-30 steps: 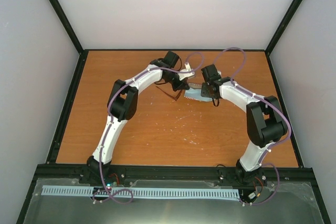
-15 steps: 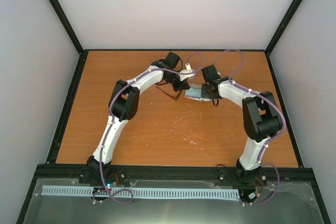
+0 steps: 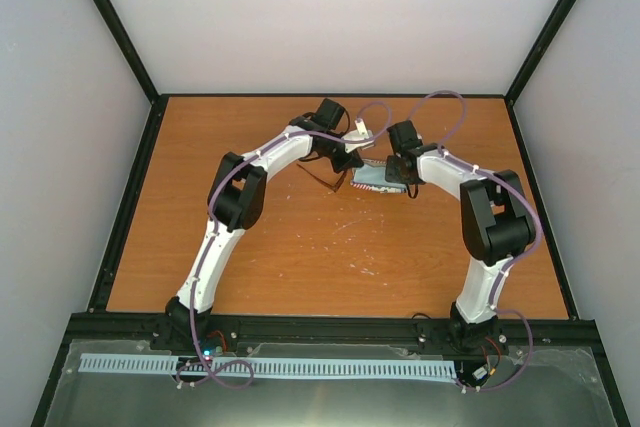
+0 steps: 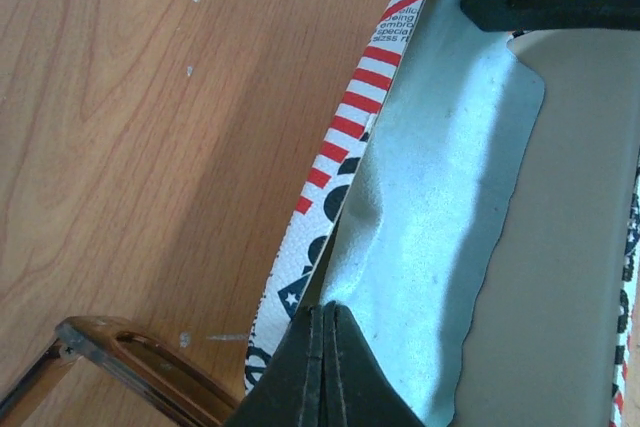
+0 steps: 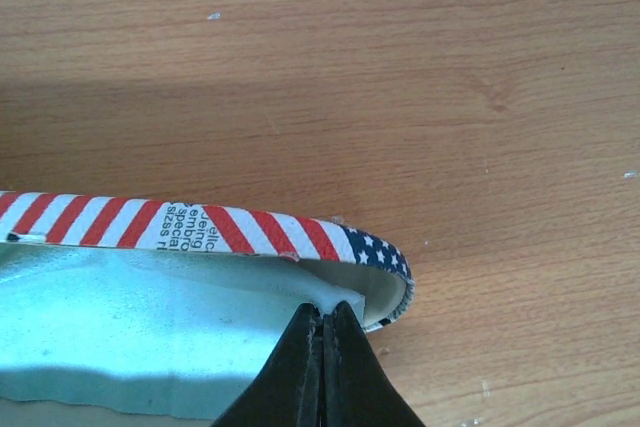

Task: Organize the sunglasses
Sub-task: Place the glasses cleaning cloth in the sunglasses case, then pick up the sunglasses from the center of the board.

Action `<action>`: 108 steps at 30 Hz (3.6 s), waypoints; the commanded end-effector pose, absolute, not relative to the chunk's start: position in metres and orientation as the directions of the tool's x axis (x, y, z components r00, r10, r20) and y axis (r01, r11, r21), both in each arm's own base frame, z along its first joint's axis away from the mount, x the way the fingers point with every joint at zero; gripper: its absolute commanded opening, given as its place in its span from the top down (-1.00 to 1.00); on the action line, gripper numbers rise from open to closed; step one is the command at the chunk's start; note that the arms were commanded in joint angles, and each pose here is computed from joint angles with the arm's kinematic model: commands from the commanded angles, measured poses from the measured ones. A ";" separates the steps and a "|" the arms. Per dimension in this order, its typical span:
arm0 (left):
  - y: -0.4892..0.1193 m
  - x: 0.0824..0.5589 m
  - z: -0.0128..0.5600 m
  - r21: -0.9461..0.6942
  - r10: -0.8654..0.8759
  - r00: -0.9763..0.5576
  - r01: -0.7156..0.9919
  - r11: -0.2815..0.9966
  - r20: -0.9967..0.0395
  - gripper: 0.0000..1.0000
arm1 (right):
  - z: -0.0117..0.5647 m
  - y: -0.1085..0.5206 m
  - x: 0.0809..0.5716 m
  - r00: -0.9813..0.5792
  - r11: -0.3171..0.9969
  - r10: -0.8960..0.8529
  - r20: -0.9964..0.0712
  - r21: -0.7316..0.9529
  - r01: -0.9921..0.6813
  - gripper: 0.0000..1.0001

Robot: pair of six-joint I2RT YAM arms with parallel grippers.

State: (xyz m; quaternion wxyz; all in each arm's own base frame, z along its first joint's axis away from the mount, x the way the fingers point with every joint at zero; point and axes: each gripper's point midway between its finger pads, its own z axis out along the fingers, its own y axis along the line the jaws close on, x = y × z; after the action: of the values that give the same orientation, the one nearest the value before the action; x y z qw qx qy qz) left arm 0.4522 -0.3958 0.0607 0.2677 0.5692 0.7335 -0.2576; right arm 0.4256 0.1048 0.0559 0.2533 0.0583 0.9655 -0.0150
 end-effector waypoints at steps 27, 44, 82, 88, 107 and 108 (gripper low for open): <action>-0.405 0.466 0.107 0.024 0.638 -0.156 0.964 0.264 -0.754 0.99 | 0.077 0.104 0.447 -0.825 0.994 0.102 -0.555 0.029 0.104 0.94; -0.404 0.464 0.090 0.009 0.659 -0.194 0.957 0.291 -0.727 0.81 | 0.074 0.096 0.442 -0.824 0.993 0.099 -0.558 0.005 0.116 0.94; -0.368 0.433 0.136 0.058 0.651 -0.167 0.949 0.310 -0.741 -0.64 | 0.153 0.086 0.416 -0.746 0.986 0.163 -0.646 0.080 0.147 0.09; -0.286 0.410 0.115 0.125 0.733 -0.067 0.971 0.204 -0.677 -0.65 | 0.152 0.101 0.400 -0.770 0.984 0.166 -0.616 0.156 0.087 0.07; -0.252 0.420 0.083 0.278 0.765 0.383 0.921 -0.273 -0.518 -0.58 | 0.141 0.136 0.392 -0.797 0.976 0.157 -0.583 0.215 0.035 0.07; -0.252 0.420 0.080 0.276 0.768 0.387 0.920 -0.280 -0.511 -0.55 | 0.140 0.137 0.392 -0.798 0.976 0.158 -0.581 0.216 0.036 0.07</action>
State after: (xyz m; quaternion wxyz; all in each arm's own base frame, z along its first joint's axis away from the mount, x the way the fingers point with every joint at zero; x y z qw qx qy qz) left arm 0.4249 -0.2500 0.0873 0.2806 0.7471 0.5837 -0.1498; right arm 0.3867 0.1315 0.1351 0.3062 0.0454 0.9465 0.0912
